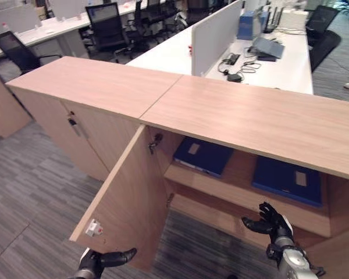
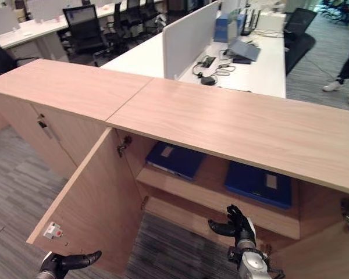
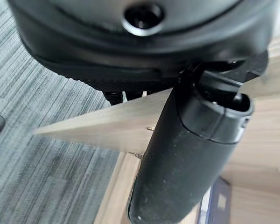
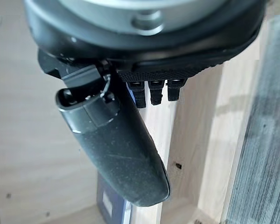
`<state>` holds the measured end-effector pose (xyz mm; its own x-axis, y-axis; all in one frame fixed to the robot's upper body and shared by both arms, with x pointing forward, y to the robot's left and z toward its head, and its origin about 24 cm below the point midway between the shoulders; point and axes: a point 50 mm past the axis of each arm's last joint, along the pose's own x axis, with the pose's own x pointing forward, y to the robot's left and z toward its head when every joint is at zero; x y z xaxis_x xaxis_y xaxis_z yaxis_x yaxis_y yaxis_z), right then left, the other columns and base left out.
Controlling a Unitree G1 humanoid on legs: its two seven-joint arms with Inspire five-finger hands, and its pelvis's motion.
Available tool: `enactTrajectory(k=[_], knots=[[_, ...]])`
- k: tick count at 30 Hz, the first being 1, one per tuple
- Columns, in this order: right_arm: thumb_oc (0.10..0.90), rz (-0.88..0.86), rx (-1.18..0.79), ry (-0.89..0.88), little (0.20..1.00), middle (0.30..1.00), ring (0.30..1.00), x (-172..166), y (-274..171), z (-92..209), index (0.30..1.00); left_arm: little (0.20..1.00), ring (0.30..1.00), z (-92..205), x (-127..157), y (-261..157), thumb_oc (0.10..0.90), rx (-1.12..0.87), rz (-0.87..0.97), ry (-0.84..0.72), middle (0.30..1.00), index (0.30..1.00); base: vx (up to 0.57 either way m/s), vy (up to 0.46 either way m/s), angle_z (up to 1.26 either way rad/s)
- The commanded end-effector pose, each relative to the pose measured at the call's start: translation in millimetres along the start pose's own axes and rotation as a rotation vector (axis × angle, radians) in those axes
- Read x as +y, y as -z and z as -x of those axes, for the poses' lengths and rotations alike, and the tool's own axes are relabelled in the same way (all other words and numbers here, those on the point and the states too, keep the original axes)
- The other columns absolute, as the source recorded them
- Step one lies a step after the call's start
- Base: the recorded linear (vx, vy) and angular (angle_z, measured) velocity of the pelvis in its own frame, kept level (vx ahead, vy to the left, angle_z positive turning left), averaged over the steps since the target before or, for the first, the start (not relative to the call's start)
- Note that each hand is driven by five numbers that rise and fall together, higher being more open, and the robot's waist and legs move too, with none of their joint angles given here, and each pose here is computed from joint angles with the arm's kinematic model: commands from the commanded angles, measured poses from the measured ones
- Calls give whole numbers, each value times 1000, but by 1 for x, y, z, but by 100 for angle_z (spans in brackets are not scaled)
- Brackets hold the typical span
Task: Put the empty folder in the office cabinet
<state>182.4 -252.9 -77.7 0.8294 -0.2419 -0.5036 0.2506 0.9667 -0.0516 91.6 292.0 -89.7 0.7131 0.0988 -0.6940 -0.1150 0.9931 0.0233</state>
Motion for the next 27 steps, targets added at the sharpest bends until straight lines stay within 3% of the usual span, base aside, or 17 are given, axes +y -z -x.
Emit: enactTrajectory(k=[1, 9, 20, 27], knots=[[800, 36, -317, -43, 900, 900, 900, 5, -80, -17, 900, 900, 900, -33, -127, -105, 800, -440, -2, 546, 900, 900, 5, -291, -80], [800, 111, -295, -116, 900, 900, 900, 26, -80, -22, 900, 900, 900, -29, -125, -103, 800, -461, 68, 521, 900, 900, 27, -192, -176], [800, 126, -256, -161, 900, 900, 900, 32, -69, -17, 900, 900, 900, -43, -121, -81, 800, -356, 90, 424, 900, 900, 52, 22, -70], [800, 117, -201, -183, 900, 900, 900, 29, -50, -8, 900, 900, 900, -65, -62, -107, 800, -373, 92, 110, 900, 900, 74, 76, -6]])
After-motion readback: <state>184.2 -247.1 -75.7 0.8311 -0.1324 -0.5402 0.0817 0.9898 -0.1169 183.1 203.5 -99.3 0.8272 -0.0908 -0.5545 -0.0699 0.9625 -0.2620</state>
